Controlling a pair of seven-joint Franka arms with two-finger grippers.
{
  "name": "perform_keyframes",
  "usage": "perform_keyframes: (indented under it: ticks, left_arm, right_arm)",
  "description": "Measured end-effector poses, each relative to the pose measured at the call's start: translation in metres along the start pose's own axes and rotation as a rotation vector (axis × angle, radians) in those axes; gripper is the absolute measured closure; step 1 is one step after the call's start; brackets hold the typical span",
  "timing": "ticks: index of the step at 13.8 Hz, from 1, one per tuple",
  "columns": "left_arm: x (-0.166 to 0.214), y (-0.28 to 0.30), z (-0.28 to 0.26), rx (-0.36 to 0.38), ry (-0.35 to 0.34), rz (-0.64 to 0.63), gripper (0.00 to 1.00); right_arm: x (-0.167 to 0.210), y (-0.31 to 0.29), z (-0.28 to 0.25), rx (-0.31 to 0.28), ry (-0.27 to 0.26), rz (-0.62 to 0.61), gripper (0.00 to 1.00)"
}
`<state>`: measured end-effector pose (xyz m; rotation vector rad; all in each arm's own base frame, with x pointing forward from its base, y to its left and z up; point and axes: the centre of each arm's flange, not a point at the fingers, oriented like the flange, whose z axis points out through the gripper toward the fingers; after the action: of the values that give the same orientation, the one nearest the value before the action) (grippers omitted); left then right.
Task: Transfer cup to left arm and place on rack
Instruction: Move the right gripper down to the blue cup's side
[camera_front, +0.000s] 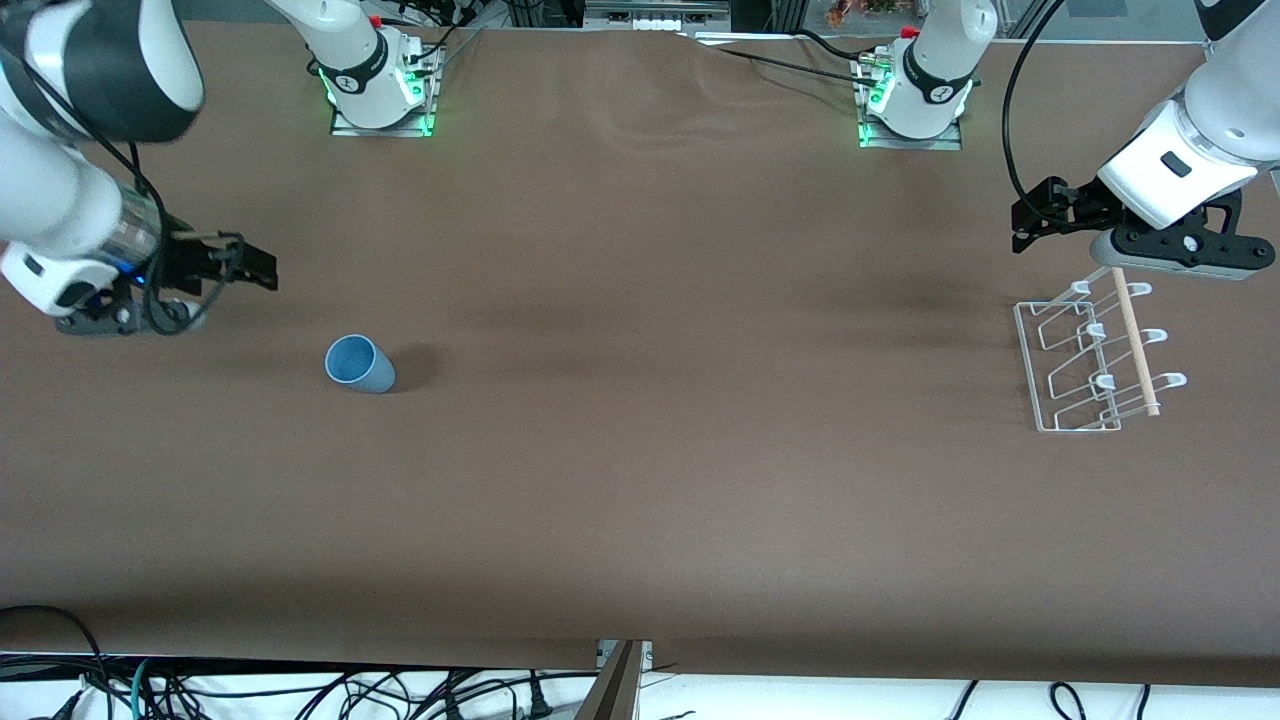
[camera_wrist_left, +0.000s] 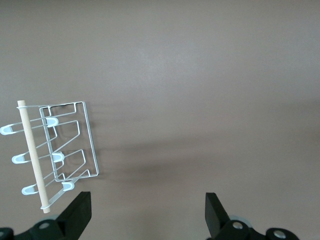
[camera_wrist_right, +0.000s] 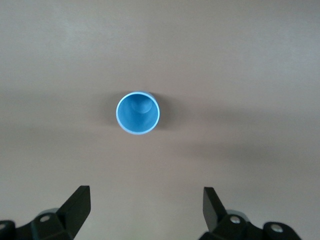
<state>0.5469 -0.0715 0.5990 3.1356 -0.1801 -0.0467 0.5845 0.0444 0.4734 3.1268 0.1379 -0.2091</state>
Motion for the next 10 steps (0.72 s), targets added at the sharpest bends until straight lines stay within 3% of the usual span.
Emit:
perform_keyframes:
  ticks: [6, 10]
  left_arm:
    - [0.000, 0.000, 0.000, 0.000, -0.001, 0.000, 0.00]
    - [0.000, 0.000, 0.000, 0.000, -0.001, 0.000, 0.00]
  right_arm:
    - [0.032, 0.011, 0.112, -0.016, -0.026, -0.065, 0.00]
    - [0.045, 0.012, 0.169, -0.021, -0.073, -0.094, 0.00]
